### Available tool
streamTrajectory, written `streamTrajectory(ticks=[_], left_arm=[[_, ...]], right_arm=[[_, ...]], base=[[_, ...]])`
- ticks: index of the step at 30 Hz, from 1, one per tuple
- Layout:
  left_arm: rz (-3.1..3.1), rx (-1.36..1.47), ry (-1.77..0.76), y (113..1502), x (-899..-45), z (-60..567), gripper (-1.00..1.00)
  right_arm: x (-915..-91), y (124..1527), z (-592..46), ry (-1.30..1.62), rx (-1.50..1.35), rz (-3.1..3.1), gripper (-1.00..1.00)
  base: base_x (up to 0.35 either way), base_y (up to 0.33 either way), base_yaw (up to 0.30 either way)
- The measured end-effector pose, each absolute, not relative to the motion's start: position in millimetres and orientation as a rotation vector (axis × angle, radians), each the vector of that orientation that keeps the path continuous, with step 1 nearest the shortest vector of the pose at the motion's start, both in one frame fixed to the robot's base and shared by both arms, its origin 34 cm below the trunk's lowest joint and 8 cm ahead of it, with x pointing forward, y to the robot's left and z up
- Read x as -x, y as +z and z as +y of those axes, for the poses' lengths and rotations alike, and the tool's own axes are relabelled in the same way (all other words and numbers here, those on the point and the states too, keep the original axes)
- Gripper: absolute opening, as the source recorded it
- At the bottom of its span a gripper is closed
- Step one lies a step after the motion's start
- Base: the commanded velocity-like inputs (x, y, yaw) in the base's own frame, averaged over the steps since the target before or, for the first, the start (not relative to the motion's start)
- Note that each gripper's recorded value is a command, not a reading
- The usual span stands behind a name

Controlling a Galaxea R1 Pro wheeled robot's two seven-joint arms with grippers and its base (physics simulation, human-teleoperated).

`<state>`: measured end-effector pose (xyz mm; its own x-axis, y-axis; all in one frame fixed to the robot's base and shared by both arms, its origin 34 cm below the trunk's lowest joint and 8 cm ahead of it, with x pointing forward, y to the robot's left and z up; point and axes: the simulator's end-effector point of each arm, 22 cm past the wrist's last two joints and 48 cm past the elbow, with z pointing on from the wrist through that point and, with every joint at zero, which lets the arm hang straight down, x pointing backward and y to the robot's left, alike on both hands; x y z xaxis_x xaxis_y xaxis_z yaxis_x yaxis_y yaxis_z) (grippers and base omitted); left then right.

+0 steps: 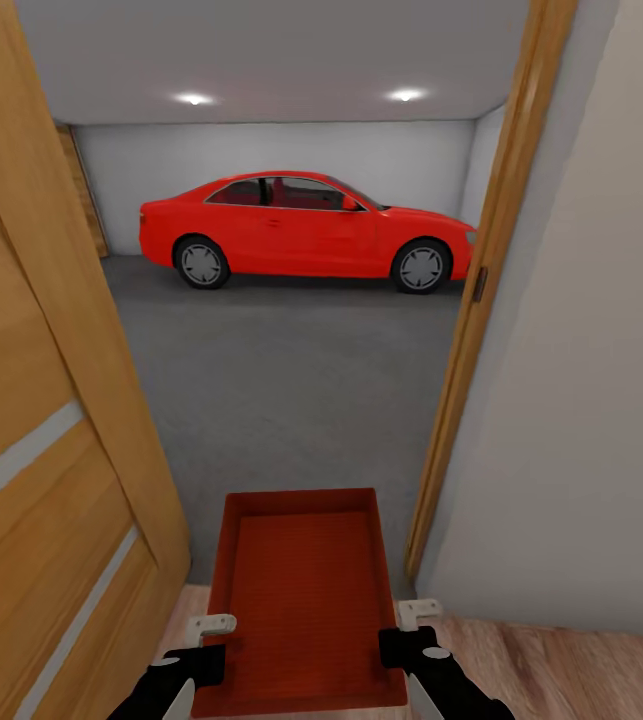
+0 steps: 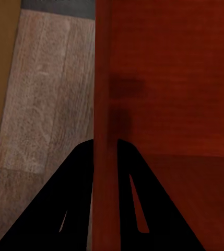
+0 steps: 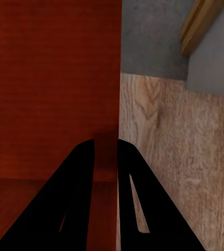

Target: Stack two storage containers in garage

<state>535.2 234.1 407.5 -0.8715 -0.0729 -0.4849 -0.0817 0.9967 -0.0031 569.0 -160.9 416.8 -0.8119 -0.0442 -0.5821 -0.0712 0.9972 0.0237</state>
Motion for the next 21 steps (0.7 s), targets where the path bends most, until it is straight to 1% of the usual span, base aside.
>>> streamTrajectory(ticks=[18, 21], left_arm=[[2.633, 0.109, 0.024, 407.3, -535.2, 234.1, -1.0], [2.633, 0.109, 0.024, 407.5, -535.2, 234.1, -1.0]], right_arm=[[-569.0, 416.8, -161.0, 0.059, 0.081, 2.519, -1.0], [-569.0, 416.9, -161.0, 0.059, 0.08, 2.519, -1.0]], base=[[0.008, 0.006, 0.0], [0.096, 0.0, 0.0]])
